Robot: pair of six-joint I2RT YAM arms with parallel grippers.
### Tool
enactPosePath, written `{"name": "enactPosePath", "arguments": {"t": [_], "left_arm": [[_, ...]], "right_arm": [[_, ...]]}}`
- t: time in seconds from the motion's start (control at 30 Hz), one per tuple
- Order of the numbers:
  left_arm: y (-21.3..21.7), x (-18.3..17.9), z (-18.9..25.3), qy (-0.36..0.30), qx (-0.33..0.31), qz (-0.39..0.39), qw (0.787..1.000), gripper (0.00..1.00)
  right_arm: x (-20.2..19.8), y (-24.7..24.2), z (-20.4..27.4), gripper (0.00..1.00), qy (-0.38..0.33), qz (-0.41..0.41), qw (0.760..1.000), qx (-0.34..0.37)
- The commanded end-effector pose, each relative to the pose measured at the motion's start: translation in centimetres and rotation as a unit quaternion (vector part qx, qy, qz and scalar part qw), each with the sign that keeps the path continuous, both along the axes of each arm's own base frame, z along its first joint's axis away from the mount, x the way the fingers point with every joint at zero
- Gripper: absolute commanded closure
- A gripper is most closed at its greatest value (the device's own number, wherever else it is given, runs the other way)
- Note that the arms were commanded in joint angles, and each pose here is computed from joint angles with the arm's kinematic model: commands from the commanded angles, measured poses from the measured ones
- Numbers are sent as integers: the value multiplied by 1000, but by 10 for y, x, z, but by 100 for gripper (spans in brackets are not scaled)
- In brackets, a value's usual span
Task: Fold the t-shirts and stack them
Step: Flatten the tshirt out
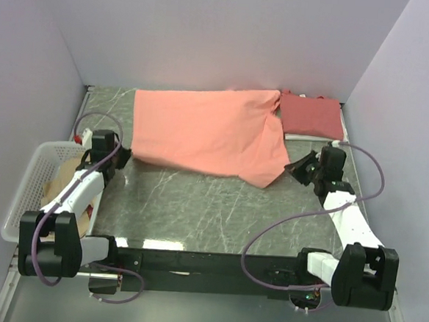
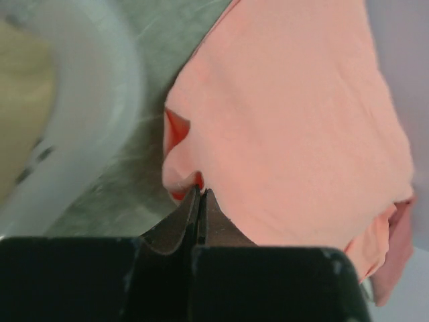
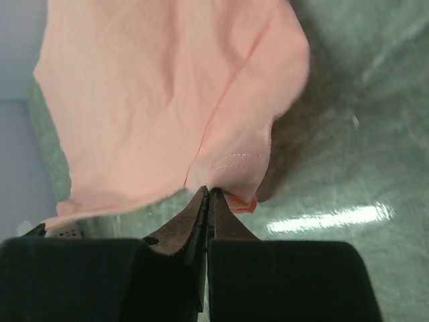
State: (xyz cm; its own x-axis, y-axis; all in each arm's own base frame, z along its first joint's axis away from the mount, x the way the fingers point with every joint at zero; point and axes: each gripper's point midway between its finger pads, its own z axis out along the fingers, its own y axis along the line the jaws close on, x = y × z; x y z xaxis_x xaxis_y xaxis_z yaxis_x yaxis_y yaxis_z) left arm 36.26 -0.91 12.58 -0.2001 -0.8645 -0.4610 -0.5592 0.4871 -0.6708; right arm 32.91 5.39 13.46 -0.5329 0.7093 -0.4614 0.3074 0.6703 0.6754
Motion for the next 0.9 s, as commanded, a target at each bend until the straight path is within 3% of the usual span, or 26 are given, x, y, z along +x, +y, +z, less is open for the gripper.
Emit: {"name": "enactPosePath", "arguments": {"t": [0.0,0.23,0.87], "left_arm": [[6,-11,0,-13,-2,22,1000,99],[18,-52,-42,58,8,62,996,99],[63,-86,-67,120,23,127,984,99]], "right_arm": [[-10,-1,-6,100,-12,2,1000,-7],[-49,0,-55,100,49,-12,999,1],[-96,29,-59,100,37,-16,998,46]]}}
